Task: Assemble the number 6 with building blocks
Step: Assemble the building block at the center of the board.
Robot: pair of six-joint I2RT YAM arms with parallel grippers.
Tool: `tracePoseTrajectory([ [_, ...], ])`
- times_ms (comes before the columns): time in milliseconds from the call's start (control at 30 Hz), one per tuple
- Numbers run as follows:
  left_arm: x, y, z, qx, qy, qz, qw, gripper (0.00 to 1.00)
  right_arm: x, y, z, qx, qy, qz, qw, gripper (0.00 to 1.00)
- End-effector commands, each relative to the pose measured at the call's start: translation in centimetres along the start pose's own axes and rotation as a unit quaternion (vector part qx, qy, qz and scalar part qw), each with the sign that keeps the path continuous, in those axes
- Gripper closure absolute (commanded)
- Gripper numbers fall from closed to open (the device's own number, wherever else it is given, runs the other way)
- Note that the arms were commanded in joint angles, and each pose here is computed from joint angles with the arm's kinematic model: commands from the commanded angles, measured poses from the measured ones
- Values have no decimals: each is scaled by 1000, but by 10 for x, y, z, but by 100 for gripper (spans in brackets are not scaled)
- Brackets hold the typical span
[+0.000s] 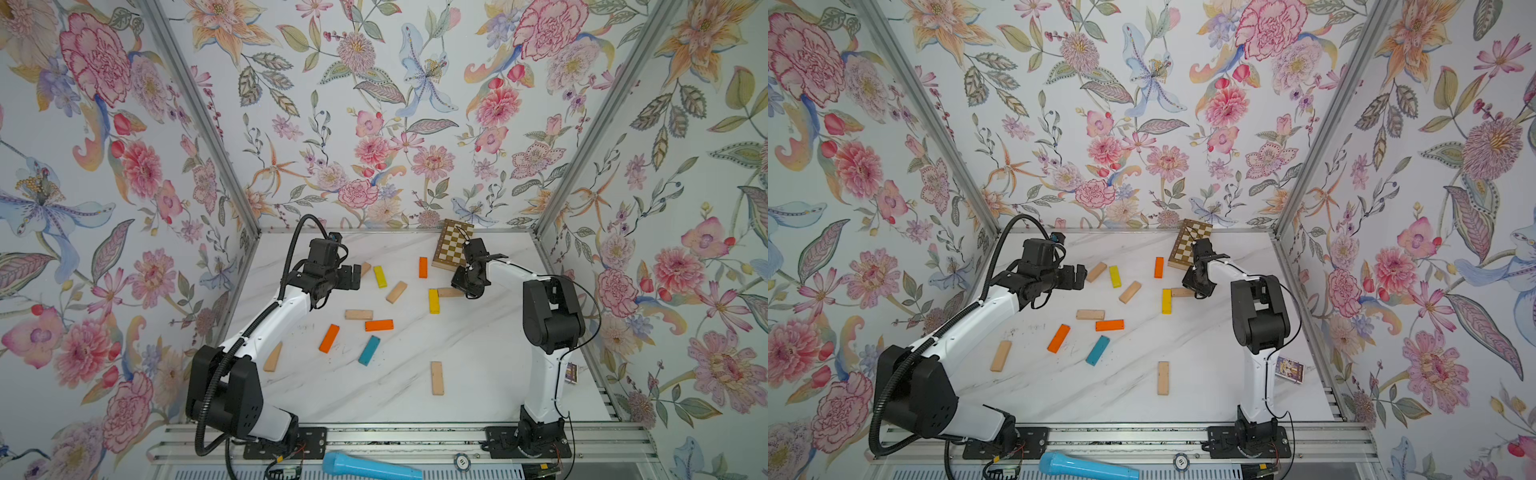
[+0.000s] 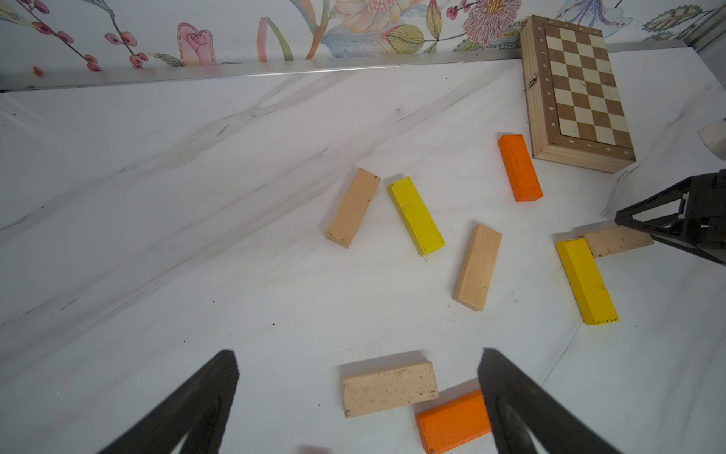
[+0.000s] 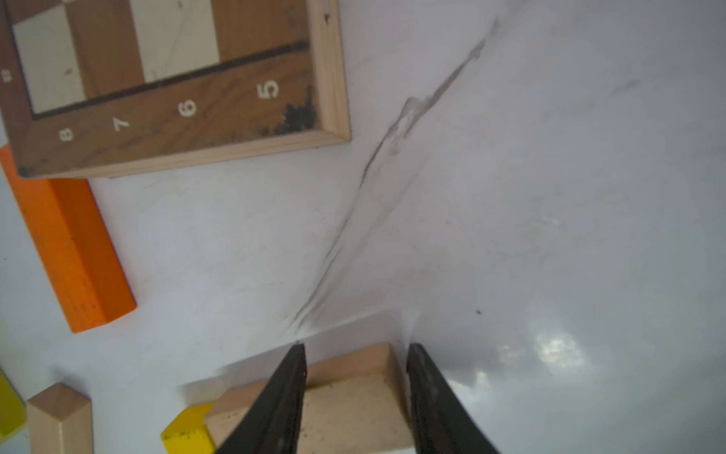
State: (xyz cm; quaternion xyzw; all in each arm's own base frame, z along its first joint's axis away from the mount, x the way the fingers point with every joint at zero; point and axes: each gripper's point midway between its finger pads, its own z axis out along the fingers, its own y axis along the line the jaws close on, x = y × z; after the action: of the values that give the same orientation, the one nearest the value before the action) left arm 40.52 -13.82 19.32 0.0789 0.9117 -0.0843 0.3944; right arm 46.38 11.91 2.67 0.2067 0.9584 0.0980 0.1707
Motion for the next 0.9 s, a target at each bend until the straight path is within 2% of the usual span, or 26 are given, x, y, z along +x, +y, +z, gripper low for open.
tracePoseTrajectory([
  [0, -1, -2, 1, -2, -1, 8, 1000, 1, 11, -4, -8, 9, 10, 4, 1000, 56],
  [867, 3, -2, 8, -2, 9, 8, 1000, 1, 3, 5, -8, 6, 12, -42, 999, 55],
])
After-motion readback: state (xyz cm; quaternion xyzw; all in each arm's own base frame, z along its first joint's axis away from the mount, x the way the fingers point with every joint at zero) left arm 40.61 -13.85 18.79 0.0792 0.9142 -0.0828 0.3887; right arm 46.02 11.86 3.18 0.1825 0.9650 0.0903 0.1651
